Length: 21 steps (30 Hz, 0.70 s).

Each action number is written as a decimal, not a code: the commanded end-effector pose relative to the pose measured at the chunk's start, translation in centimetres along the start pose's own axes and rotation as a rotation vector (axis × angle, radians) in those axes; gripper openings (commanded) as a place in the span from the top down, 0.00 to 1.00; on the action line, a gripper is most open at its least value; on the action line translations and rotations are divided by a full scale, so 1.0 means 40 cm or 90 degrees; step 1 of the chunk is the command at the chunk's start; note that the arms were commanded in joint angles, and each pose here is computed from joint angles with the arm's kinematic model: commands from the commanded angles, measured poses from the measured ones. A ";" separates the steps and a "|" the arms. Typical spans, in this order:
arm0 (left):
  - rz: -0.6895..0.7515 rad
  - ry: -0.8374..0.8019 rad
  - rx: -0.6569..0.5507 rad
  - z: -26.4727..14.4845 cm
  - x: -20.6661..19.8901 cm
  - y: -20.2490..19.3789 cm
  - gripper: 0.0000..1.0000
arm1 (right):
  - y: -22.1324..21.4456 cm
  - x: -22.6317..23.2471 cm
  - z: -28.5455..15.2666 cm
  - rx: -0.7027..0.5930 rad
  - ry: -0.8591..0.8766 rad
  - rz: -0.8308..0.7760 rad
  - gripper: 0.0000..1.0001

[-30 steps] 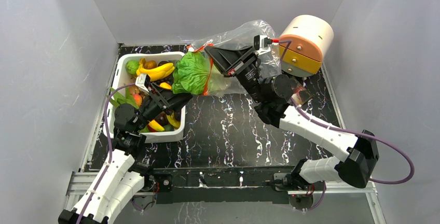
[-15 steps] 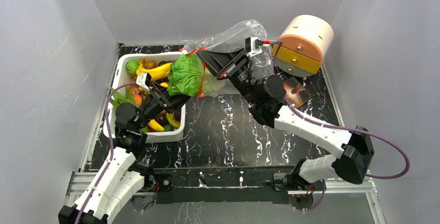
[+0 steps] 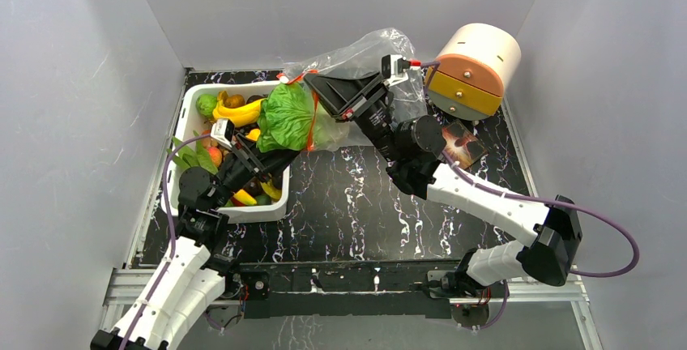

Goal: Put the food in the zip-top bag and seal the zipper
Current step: Place the fake vegetable in the zipper food storage bag.

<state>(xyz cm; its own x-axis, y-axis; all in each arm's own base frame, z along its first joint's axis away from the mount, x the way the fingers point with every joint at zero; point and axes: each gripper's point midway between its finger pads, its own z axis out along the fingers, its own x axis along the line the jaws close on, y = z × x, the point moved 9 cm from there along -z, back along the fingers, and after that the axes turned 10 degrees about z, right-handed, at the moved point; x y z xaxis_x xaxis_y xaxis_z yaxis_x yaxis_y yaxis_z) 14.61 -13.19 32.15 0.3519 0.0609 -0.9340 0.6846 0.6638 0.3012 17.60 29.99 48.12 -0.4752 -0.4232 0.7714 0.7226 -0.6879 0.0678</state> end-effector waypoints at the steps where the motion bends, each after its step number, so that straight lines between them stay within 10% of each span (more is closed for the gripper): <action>1: 0.001 -0.016 0.000 0.007 -0.013 0.004 0.69 | -0.006 0.078 0.028 -0.007 0.066 0.009 1.00; 16: 0.001 -0.034 0.002 0.030 -0.011 0.015 0.62 | -0.036 0.047 0.015 0.013 0.030 0.010 1.00; 21: 0.018 -0.043 0.008 0.034 -0.021 0.018 0.90 | -0.034 0.030 -0.004 0.007 0.001 -0.002 1.00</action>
<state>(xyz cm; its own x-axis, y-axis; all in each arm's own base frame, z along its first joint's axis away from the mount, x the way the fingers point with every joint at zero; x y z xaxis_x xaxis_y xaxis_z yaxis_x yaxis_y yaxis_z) 16.16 -13.79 31.55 0.3204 0.0506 -0.9459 0.7015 0.6584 0.2728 17.02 31.94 47.22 -0.4386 -0.4004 0.8045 0.7482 -0.6587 0.0801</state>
